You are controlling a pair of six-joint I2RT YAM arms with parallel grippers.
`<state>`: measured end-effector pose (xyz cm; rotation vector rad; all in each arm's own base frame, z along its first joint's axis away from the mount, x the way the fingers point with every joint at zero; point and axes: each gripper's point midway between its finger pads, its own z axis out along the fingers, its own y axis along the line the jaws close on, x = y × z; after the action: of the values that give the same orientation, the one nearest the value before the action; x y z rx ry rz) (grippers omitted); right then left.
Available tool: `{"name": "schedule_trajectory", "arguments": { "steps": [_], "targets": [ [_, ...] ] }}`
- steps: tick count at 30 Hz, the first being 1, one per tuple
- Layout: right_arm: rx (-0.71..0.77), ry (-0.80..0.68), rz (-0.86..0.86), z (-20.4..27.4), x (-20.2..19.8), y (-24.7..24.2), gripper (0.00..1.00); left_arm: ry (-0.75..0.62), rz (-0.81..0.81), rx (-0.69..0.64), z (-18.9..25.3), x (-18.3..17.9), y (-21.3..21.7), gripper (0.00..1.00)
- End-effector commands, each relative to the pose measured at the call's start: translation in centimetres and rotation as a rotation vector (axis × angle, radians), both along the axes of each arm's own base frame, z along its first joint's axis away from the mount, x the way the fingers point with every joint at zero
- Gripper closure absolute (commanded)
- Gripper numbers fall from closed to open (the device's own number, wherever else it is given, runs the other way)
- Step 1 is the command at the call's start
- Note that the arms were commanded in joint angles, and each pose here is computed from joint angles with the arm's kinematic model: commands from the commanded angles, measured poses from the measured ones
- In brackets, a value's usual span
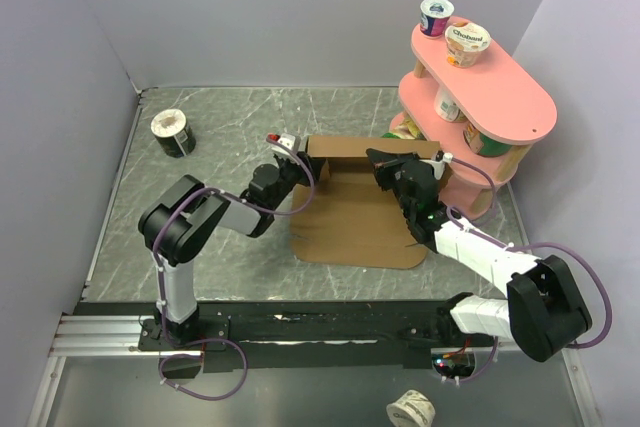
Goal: Fold the paper box
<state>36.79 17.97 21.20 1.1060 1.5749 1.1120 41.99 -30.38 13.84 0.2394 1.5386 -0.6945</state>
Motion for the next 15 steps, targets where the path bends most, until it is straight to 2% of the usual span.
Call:
{"name": "schedule_trajectory", "arguments": {
  "steps": [1,7,15],
  "targets": [
    [-0.042,0.079,0.100,-1.6,-1.1,1.6,1.00,-0.114,0.132,0.000,3.9,0.8,1.2,0.54],
    [-0.062,0.073,0.075,-1.2,-1.1,1.1,1.00,-0.157,0.170,0.089,3.9,-0.1,2.2,0.56],
    [-0.090,0.064,0.070,-0.8,-1.1,0.8,1.00,-0.234,0.003,0.168,4.3,-2.3,0.4,0.57]
  ]
}}
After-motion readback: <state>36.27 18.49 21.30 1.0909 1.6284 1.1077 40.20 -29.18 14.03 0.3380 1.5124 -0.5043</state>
